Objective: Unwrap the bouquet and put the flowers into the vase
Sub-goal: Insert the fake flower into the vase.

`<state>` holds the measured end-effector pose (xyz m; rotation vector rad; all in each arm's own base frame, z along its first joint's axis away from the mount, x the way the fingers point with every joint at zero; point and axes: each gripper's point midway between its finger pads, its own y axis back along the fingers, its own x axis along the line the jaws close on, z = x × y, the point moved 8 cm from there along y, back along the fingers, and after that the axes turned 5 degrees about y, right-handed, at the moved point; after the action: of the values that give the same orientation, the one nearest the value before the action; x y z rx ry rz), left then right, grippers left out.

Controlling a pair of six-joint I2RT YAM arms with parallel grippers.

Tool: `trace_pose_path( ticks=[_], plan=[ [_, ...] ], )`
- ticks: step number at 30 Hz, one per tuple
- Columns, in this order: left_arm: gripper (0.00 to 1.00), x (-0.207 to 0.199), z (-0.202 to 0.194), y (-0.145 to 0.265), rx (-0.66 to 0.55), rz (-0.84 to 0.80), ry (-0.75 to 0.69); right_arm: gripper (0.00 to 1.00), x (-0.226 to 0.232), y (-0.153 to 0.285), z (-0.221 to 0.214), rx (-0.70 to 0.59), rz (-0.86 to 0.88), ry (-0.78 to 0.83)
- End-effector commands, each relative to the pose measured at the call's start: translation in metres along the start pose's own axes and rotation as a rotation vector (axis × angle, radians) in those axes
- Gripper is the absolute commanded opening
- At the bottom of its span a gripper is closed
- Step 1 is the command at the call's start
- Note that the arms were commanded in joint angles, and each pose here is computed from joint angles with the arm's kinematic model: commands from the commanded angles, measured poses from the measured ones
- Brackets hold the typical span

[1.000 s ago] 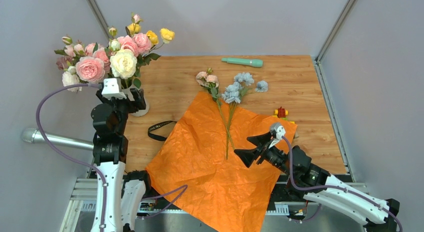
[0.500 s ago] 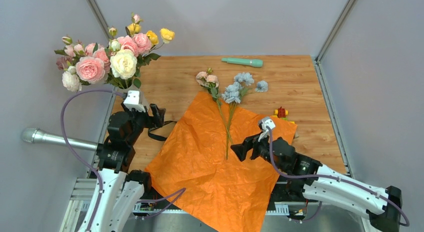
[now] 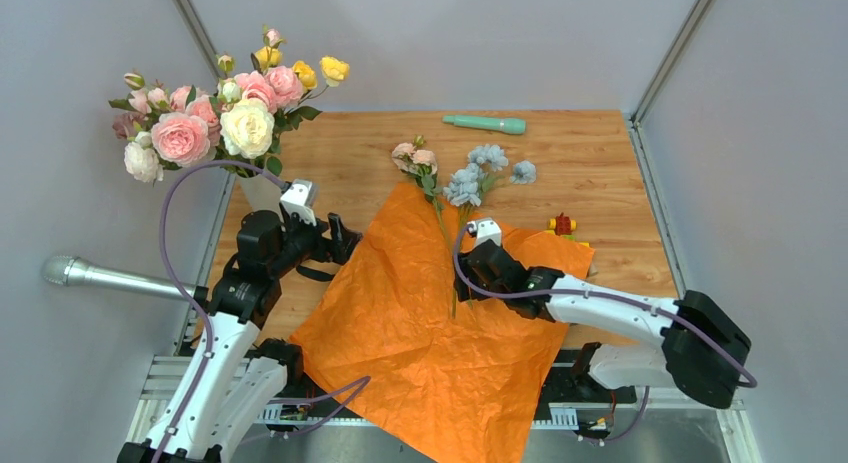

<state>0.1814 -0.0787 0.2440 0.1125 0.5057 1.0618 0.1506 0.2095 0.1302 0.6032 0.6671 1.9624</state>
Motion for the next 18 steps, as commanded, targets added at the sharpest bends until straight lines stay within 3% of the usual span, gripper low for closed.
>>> trace_pose_path(
  ticks=[1, 18],
  plan=[
    [0.94, -0.008, 0.003, 0.000, -0.009, -0.069, 0.006, 0.59, 0.006, -0.018, 0.026, -0.009, 0.004, -0.007],
    [0.95, -0.009, 0.001, -0.002, 0.020, -0.089, 0.012, 0.28, 0.005, -0.077, 0.034, 0.106, -0.054, 0.049]
  ],
)
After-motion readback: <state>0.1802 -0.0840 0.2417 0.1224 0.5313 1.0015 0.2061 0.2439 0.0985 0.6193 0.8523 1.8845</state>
